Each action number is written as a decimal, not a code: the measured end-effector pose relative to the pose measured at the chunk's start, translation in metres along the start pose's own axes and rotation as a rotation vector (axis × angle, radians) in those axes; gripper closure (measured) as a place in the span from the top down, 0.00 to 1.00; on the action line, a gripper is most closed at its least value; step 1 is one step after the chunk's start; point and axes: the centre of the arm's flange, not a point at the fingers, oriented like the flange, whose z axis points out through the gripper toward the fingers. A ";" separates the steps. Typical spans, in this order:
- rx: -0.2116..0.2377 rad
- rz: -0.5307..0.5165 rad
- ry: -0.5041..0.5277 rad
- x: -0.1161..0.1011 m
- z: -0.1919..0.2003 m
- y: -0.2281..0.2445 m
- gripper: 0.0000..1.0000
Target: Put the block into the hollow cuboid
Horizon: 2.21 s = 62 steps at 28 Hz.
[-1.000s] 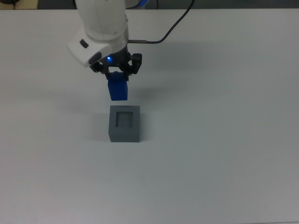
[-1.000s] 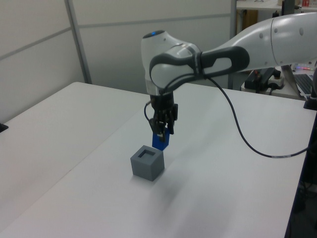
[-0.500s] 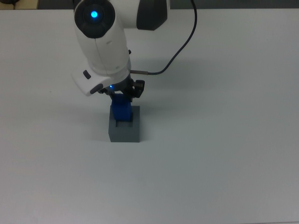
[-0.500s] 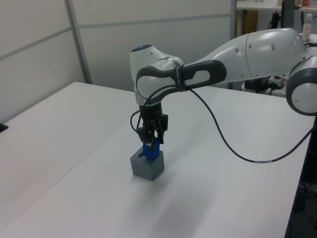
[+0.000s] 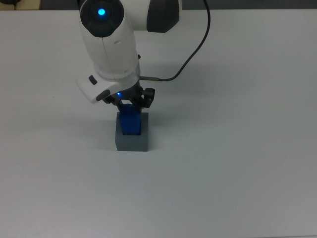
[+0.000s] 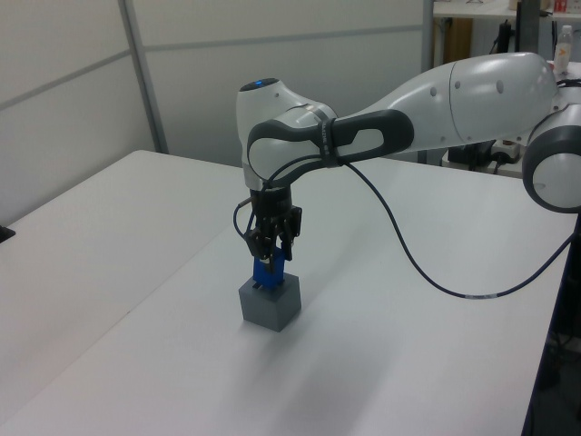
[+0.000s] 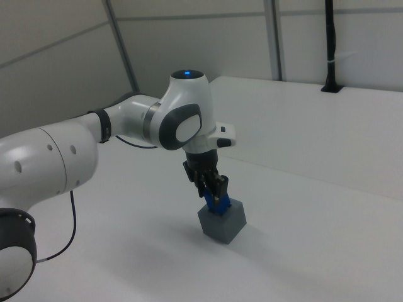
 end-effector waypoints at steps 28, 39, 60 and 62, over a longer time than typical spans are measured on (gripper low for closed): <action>-0.025 -0.041 -0.007 0.002 0.007 0.002 0.68; -0.027 -0.042 0.003 0.002 0.002 0.002 0.97; -0.080 -0.042 0.014 -0.091 -0.171 0.017 1.00; -0.088 -0.043 0.012 -0.090 -0.170 0.019 1.00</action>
